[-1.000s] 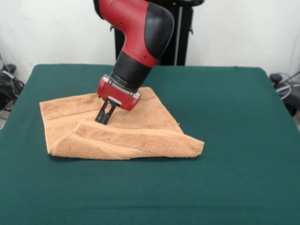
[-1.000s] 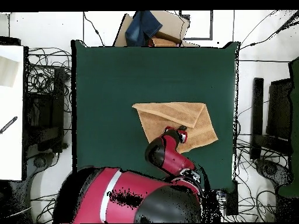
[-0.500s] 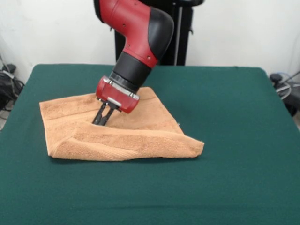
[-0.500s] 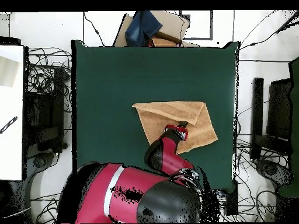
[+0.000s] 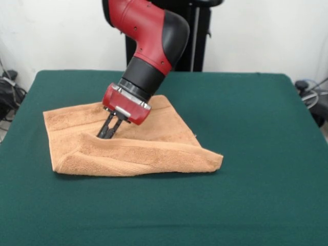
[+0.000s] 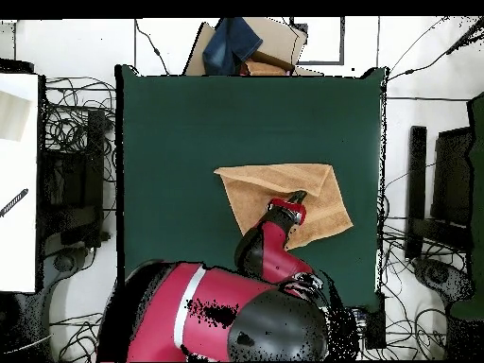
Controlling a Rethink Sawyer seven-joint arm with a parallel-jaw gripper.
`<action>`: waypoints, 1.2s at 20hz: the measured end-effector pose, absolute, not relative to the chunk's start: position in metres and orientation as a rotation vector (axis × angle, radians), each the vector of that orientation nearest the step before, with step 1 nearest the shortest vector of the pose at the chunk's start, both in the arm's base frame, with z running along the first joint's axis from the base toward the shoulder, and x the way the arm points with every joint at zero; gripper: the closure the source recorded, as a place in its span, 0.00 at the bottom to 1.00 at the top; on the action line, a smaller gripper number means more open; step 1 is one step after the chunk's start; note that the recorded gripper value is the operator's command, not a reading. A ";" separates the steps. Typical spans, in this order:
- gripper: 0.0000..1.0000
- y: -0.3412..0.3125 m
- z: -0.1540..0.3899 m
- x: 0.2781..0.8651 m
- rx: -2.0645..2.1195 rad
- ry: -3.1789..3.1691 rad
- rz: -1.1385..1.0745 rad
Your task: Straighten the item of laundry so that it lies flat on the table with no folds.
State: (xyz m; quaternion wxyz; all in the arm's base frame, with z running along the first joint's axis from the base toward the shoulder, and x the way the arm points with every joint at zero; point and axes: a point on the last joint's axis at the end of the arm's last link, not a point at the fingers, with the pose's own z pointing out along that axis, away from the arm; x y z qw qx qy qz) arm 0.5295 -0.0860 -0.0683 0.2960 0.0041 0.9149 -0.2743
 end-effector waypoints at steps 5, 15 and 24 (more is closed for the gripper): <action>1.00 -0.087 -0.066 0.533 0.021 2.428 -0.725; 1.00 -0.084 -0.072 0.529 0.048 2.477 -0.711; 1.00 -0.081 -0.076 0.523 0.076 2.570 -0.677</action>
